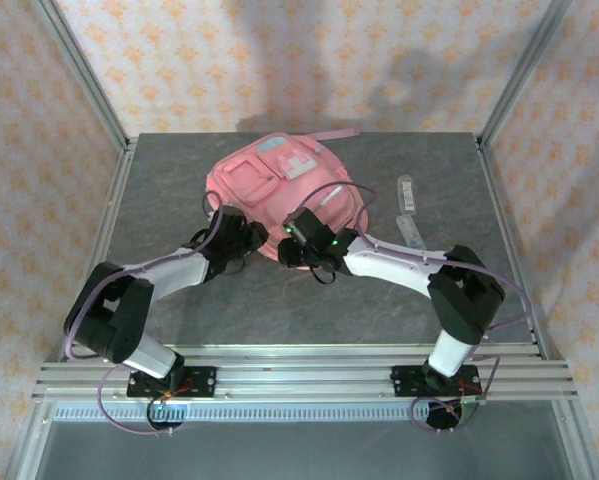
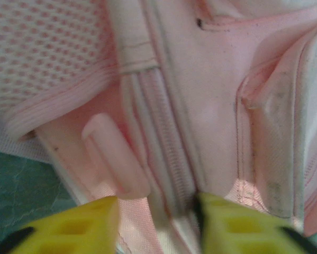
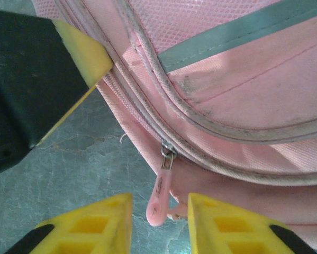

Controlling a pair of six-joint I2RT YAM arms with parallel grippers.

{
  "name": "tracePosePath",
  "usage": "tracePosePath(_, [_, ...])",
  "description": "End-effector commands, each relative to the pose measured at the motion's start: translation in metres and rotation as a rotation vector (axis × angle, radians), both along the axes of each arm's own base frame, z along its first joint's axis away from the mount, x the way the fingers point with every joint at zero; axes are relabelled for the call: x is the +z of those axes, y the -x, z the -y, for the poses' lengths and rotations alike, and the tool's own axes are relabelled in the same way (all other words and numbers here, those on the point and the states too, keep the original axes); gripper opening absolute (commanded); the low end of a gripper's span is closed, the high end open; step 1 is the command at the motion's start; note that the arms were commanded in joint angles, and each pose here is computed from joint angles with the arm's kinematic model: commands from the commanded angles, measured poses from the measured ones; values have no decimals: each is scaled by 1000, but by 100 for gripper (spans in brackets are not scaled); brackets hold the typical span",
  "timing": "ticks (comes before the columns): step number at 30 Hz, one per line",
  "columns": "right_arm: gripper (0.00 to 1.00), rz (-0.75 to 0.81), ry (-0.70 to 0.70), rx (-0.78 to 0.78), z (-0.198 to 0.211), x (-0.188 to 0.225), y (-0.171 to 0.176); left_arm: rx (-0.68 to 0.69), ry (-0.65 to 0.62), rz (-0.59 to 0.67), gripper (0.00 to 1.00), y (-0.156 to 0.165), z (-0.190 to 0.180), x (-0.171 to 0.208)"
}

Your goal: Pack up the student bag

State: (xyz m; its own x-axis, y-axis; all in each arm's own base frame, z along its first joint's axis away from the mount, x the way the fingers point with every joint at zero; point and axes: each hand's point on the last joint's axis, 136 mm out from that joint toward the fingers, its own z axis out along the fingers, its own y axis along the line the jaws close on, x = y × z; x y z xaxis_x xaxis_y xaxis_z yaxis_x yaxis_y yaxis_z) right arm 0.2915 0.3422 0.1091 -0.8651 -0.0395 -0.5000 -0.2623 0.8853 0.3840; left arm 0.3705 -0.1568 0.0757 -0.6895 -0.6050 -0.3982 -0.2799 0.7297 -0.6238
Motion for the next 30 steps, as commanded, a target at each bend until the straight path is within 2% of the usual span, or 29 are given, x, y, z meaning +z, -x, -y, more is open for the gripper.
tracePosePath(1, [33,12,0,-33,7,3,-5,11,-1,69,0,-24,5,18])
tracePosePath(12, [33,-48,25,-36,-6,-19,-22,7,30,84,0,-19,6,19])
tracePosePath(22, [27,-130,28,-10,-17,-40,-11,4,55,91,0,-20,10,20])
tracePosePath(27, [14,-145,73,-34,-12,-56,-6,5,70,92,0,-22,12,19])
tracePosePath(30, [10,-124,99,-70,-7,-55,-10,4,69,88,0,-22,12,17])
